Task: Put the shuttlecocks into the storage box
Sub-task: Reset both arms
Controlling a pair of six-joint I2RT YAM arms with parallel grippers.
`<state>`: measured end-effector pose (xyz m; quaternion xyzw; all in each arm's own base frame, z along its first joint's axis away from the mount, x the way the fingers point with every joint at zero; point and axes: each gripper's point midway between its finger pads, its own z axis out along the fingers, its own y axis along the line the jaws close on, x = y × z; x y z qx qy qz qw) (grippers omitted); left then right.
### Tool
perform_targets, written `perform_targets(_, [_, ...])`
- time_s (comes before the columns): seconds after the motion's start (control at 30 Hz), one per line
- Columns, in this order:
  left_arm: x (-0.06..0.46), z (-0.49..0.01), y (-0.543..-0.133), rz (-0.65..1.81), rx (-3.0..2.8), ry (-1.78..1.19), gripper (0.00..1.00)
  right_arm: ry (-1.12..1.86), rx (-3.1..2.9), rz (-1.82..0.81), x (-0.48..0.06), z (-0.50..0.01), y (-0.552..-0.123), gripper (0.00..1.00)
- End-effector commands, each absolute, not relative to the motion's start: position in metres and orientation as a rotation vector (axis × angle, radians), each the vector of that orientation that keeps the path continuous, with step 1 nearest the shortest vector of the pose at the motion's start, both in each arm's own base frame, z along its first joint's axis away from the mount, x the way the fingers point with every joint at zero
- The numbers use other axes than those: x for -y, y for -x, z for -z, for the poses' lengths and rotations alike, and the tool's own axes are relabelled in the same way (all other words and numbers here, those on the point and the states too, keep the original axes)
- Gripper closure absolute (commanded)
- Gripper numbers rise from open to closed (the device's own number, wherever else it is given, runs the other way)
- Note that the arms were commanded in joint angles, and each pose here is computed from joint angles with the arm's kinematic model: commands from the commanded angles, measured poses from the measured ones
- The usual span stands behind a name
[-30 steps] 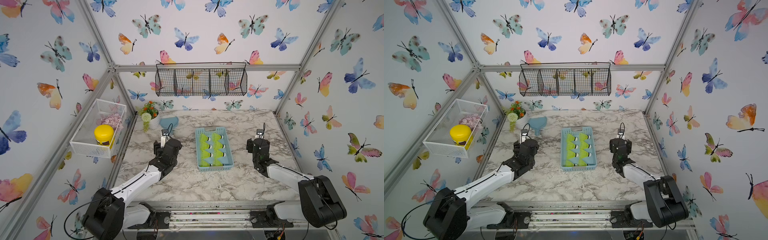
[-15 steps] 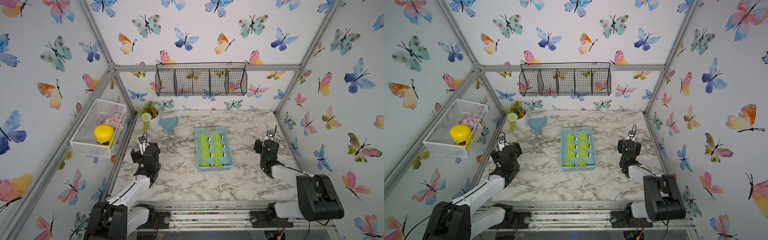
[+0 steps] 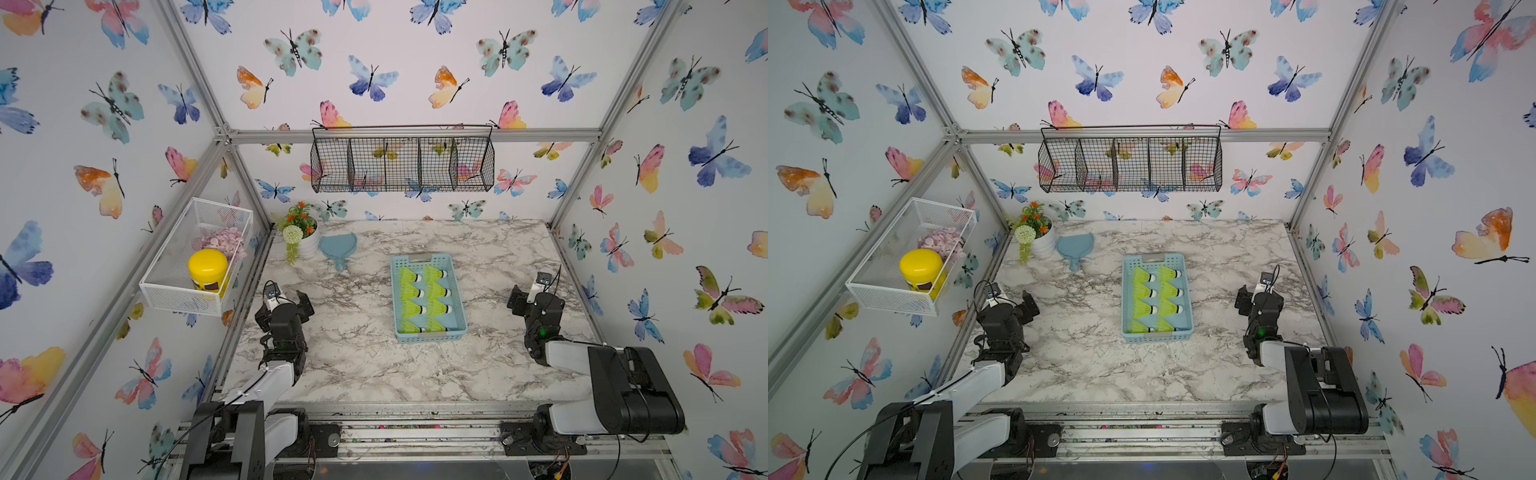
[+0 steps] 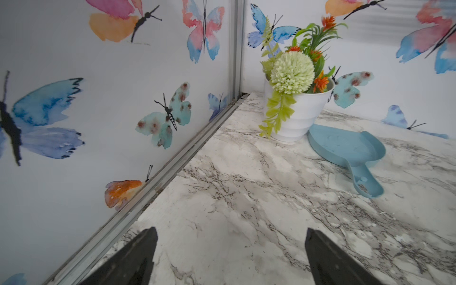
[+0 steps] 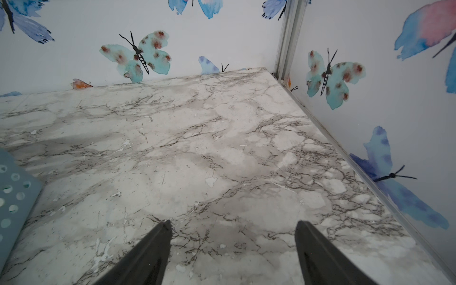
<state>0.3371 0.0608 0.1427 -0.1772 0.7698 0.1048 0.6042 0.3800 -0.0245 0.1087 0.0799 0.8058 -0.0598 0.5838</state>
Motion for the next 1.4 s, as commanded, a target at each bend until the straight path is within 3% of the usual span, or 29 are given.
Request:
perform_targets(0.0, [-0.044, -0.155, -0.347, -0.116, -1.712, 0.326, 0.01, -0.163, -1.81, 0.064, 0.019, -0.119, -0.385, 0.15])
perform_targets(0.63, [0.001, -0.139, -0.342, 0.056, -1.678, 0.043, 0.01, -0.027, -1.725, -0.021, -0.002, -0.111, -0.371, 0.15])
perform_targets(0.77, [0.031, -0.128, -0.35, 0.149, -1.675, -0.152, 0.02, -0.008, -1.764, -0.024, -0.004, -0.106, -0.376, 0.14])
perform_targets(0.83, [0.023, -0.125, -0.353, 0.133, -1.701, -0.097, 0.02, 0.002, -1.785, -0.026, -0.005, -0.104, -0.379, 0.12])
perform_targets(0.93, [0.017, -0.121, -0.361, 0.111, -1.749, -0.059, 0.02, 0.006, -1.765, -0.027, -0.006, -0.106, -0.378, 0.02])
perform_targets(1.37, [0.008, -0.117, -0.362, 0.073, -1.777, -0.007, 0.02, 0.007, -1.774, -0.028, -0.006, -0.105, -0.378, 0.02])
